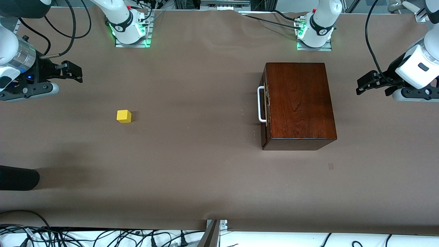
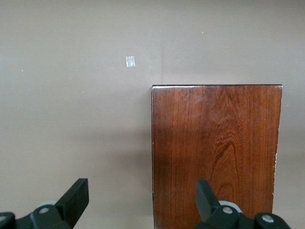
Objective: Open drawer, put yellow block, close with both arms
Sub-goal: 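Reach the left gripper toward the white drawer handle of the box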
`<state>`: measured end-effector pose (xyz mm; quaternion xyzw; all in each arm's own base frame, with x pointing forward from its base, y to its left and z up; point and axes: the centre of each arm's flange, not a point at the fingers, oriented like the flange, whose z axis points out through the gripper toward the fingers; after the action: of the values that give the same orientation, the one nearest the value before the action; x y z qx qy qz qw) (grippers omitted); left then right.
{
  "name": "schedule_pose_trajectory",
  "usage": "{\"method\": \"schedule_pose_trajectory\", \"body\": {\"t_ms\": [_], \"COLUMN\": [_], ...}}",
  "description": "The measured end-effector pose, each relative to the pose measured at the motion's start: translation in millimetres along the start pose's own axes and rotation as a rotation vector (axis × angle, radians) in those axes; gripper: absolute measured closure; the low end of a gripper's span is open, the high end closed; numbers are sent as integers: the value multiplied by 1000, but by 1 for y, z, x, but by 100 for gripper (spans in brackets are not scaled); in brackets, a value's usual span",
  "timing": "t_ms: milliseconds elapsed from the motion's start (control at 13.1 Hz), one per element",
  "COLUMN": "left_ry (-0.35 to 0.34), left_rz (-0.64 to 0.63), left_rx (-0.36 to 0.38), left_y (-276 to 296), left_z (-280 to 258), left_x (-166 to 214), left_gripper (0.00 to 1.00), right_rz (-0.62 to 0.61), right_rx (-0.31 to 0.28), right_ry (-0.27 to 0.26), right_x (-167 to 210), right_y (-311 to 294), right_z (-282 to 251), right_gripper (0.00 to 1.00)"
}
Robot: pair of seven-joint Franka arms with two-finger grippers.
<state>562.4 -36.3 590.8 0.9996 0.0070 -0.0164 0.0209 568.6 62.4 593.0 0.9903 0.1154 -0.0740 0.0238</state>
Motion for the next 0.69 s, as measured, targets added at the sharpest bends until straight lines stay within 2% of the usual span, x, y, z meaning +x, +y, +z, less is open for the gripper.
{"method": "schedule_pose_trajectory", "body": {"t_ms": [689], "left_ry": [-5], "left_rz": [0], "left_rx": [0], "left_y": [0], "left_z": [0], "left_x": [-1], "left_gripper": [0], "right_rz": [4], "right_rx": [-1], "right_ry": [8], "right_x": [3], "right_y": [2], "right_z": [2], "right_gripper": [0]}}
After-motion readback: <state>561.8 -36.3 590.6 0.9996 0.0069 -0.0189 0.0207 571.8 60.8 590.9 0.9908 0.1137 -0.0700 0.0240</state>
